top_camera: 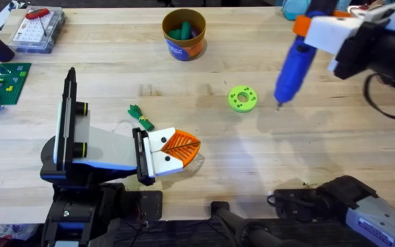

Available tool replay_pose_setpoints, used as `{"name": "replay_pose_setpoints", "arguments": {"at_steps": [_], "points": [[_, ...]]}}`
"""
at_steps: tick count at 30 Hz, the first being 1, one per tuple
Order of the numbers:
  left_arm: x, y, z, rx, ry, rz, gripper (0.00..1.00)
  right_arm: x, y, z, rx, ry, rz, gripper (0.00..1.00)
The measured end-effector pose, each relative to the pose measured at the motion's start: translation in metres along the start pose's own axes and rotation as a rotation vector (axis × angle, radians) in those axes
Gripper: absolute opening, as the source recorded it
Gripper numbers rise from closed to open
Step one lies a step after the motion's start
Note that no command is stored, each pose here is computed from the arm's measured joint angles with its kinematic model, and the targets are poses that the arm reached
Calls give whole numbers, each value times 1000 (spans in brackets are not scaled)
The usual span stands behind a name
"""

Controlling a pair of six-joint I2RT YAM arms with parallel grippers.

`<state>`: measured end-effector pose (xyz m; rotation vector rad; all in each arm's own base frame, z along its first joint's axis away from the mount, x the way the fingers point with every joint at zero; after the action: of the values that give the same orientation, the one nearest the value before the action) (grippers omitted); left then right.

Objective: Pick up the gripper from the table and insert it into the empty holder that is missing its gripper. Then pick up a screw, insert it into the mounting hole, and use the screwdriver to tighten it. Finally, clean up the table by picking up the vegetable and placing it into the bucket.

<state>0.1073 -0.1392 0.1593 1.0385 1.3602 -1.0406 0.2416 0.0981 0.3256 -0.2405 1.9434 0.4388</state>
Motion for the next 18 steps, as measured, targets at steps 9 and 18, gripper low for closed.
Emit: {"name": "replay_pose_setpoints", "arguments": {"at_steps": [9, 18], "points": [[0, 0, 0, 0, 0, -1, 14, -17, 13, -4, -55, -103, -13, 48], [0, 0, 0, 0, 0, -1, 14, -97, 65, -28, -385, -485, -112, 47]]}}
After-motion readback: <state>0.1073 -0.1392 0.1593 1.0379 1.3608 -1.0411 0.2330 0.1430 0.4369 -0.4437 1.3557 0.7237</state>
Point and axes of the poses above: each hand's point on the last joint's axis, 136 mm out from that joint toward the fingers, its own z axis out along the fingers, its own y axis along the line the jaws close on, x = y × z, the point moved 3 cm from there along -z, back along the fingers, and after that the axes turned 5 degrees about z, right-handed, at the moved point
